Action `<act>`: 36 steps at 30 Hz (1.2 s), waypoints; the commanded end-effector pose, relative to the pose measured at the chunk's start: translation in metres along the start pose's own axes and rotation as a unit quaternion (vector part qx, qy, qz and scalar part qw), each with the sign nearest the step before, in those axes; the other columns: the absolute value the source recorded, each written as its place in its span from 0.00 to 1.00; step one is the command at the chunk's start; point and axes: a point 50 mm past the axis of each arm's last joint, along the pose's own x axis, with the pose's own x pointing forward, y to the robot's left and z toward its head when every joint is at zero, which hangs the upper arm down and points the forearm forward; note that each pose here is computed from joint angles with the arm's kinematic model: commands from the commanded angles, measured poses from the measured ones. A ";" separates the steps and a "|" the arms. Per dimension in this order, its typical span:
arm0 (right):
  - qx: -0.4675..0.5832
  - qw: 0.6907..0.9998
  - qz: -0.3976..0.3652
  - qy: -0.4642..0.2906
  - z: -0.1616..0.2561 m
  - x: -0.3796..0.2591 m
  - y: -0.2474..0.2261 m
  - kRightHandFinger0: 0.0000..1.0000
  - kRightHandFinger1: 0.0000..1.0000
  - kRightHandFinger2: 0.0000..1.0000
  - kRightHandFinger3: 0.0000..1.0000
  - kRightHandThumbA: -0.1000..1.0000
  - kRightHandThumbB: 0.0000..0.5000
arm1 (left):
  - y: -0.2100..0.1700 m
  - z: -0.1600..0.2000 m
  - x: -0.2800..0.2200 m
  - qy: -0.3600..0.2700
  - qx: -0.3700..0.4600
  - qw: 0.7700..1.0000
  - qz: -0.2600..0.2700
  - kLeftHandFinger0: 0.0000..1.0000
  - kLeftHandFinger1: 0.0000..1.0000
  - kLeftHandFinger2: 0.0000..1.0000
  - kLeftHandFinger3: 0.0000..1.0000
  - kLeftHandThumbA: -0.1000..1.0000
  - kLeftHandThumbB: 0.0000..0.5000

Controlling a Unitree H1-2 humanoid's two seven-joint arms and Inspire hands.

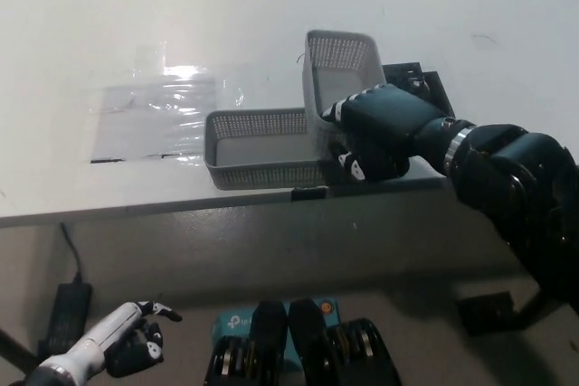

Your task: The robot uses its right hand to pick up the grey box kept on the middle on the desk and place it on top of another box next to it in a right angle

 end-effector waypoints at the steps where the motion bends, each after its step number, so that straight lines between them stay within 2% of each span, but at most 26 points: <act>1: -0.011 1.000 0.008 -0.008 0.011 -0.003 -0.015 0.01 0.10 0.31 0.27 0.00 0.54 | 0.013 0.001 -0.002 -0.003 0.012 1.000 0.004 0.21 0.21 0.39 0.71 0.10 0.34; 2: -0.015 1.000 0.008 -0.009 0.012 -0.002 -0.013 0.00 0.01 0.21 0.32 0.00 0.54 | 0.013 0.001 -0.003 -0.004 0.015 1.000 0.003 0.22 0.23 0.40 0.71 0.11 0.33; 3: -0.018 1.000 0.006 -0.012 0.013 -0.002 -0.012 0.00 0.00 0.18 0.41 0.00 0.55 | 0.013 0.001 -0.003 -0.004 0.017 1.000 0.003 0.22 0.22 0.40 0.72 0.11 0.33; 4: -0.018 1.000 0.005 -0.015 0.014 0.000 -0.010 0.00 0.00 0.13 0.32 0.00 0.53 | 0.013 0.001 -0.003 -0.005 0.018 1.000 0.004 0.20 0.20 0.38 0.73 0.11 0.34; 5: -0.017 1.000 0.005 -0.015 0.014 0.001 -0.009 0.00 0.02 0.16 0.43 0.00 0.55 | 0.013 0.001 -0.003 -0.004 0.019 1.000 0.004 0.21 0.21 0.39 0.73 0.11 0.33; 6: -0.015 1.000 0.004 -0.015 0.015 0.001 -0.008 0.00 0.00 0.09 0.41 0.00 0.55 | 0.014 0.001 -0.002 -0.005 0.020 1.000 0.003 0.22 0.23 0.40 0.73 0.11 0.33; 7: -0.012 1.000 0.006 -0.015 0.016 0.002 -0.006 0.00 0.00 0.07 0.38 0.00 0.55 | 0.014 0.001 -0.002 -0.005 0.018 1.000 0.002 0.22 0.23 0.40 0.73 0.11 0.33; 9: -0.009 1.000 0.007 -0.017 0.015 0.004 0.001 0.00 0.00 0.00 0.04 0.00 0.55 | 0.013 0.001 -0.002 -0.004 0.017 1.000 -0.001 0.21 0.23 0.39 0.73 0.11 0.34; 10: -0.008 1.000 0.006 -0.019 0.015 0.005 0.002 0.00 0.00 0.10 0.01 0.00 0.57 | 0.013 0.001 -0.002 -0.003 0.016 1.000 -0.001 0.21 0.23 0.39 0.73 0.11 0.34; 12: -0.005 1.000 0.002 -0.020 0.015 0.007 0.005 0.00 0.00 0.29 0.03 0.00 0.56 | 0.013 0.001 -0.002 -0.004 0.016 1.000 -0.002 0.21 0.22 0.39 0.72 0.12 0.34; 16: -0.012 1.000 -0.008 -0.019 0.012 0.014 0.013 0.00 0.00 0.42 0.23 0.00 0.50 | 0.011 0.003 -0.002 -0.002 0.012 1.000 -0.003 0.18 0.20 0.35 0.72 0.13 0.36; 17: -0.014 1.000 -0.016 -0.022 0.012 0.015 0.014 0.00 0.00 0.42 0.25 0.00 0.56 | 0.011 0.004 -0.002 -0.005 0.015 1.000 -0.004 0.17 0.19 0.34 0.72 0.13 0.35; 18: -0.015 0.999 -0.020 -0.023 0.011 0.016 0.014 0.00 0.01 0.44 0.32 0.00 0.58 | 0.011 0.004 -0.002 -0.004 0.017 1.000 -0.004 0.16 0.18 0.34 0.72 0.13 0.35; 19: -0.019 0.999 -0.029 -0.023 0.011 0.017 0.015 0.00 0.03 0.46 0.34 0.00 0.58 | 0.011 0.003 -0.002 -0.006 0.018 1.000 -0.004 0.16 0.17 0.33 0.71 0.12 0.35; 20: -0.025 0.999 -0.035 -0.024 0.012 0.016 0.020 0.00 0.09 0.53 0.45 0.00 0.56 | 0.007 0.001 -0.004 -0.005 0.017 1.000 -0.006 0.18 0.20 0.37 0.70 0.13 0.36; 21: -0.030 0.998 -0.039 -0.025 0.011 0.016 0.021 0.00 0.11 0.55 0.47 0.00 0.54 | 0.007 0.001 -0.004 -0.004 0.017 1.000 -0.007 0.20 0.21 0.38 0.71 0.13 0.35; 22: -0.039 0.998 -0.047 -0.029 0.010 0.017 0.022 0.00 0.11 0.54 0.52 0.00 0.41 | 0.007 0.001 -0.004 -0.003 0.019 1.000 -0.004 0.20 0.21 0.37 0.70 0.12 0.37; 24: -0.047 0.997 -0.054 -0.034 0.010 0.018 0.023 0.00 0.09 0.48 0.50 0.00 0.29 | 0.007 0.001 -0.006 -0.002 0.020 1.000 -0.002 0.19 0.20 0.35 0.69 0.12 0.37; 25: -0.058 0.996 -0.056 -0.038 0.009 0.018 0.024 0.00 0.03 0.39 0.41 0.00 0.26 | 0.007 0.001 -0.005 0.000 0.022 1.000 -0.003 0.20 0.21 0.36 0.70 0.12 0.36; 26: -0.063 0.996 -0.053 -0.037 0.009 0.018 0.024 0.00 0.00 0.31 0.39 0.00 0.18 | 0.007 0.001 -0.005 0.000 0.025 1.000 -0.004 0.19 0.20 0.35 0.70 0.12 0.37; 28: -0.074 0.995 -0.052 -0.036 0.008 0.017 0.022 0.00 0.00 0.19 0.36 0.00 0.09 | 0.009 0.002 -0.004 -0.001 0.028 1.000 -0.001 0.18 0.19 0.34 0.69 0.12 0.38; 29: -0.081 0.996 -0.038 -0.028 0.007 0.016 0.022 0.00 0.00 0.16 0.42 0.00 0.02 | 0.009 0.003 -0.004 0.002 0.022 1.000 -0.005 0.16 0.18 0.33 0.69 0.11 0.36; 30: -0.080 0.996 -0.025 -0.023 0.007 0.015 0.021 0.00 0.00 0.13 0.50 0.00 0.00 | 0.009 0.003 -0.003 -0.001 0.017 1.000 -0.006 0.16 0.18 0.33 0.66 0.09 0.37; 32: -0.082 0.996 -0.017 -0.018 0.008 0.015 0.018 0.00 0.00 0.11 0.58 0.00 0.01 | 0.010 0.003 -0.003 -0.002 0.017 1.000 -0.005 0.17 0.20 0.34 0.67 0.09 0.36; 33: -0.087 0.996 -0.010 -0.014 0.009 0.014 0.017 0.00 0.00 0.08 0.62 0.00 0.06 | 0.010 0.003 -0.003 -0.004 0.021 1.000 -0.004 0.18 0.20 0.35 0.67 0.09 0.36; 36: -0.111 0.994 0.001 -0.012 0.011 0.013 0.017 0.00 0.00 0.07 0.64 0.00 0.15 | 0.010 0.003 -0.003 -0.003 0.024 1.000 -0.003 0.22 0.24 0.40 0.69 0.09 0.37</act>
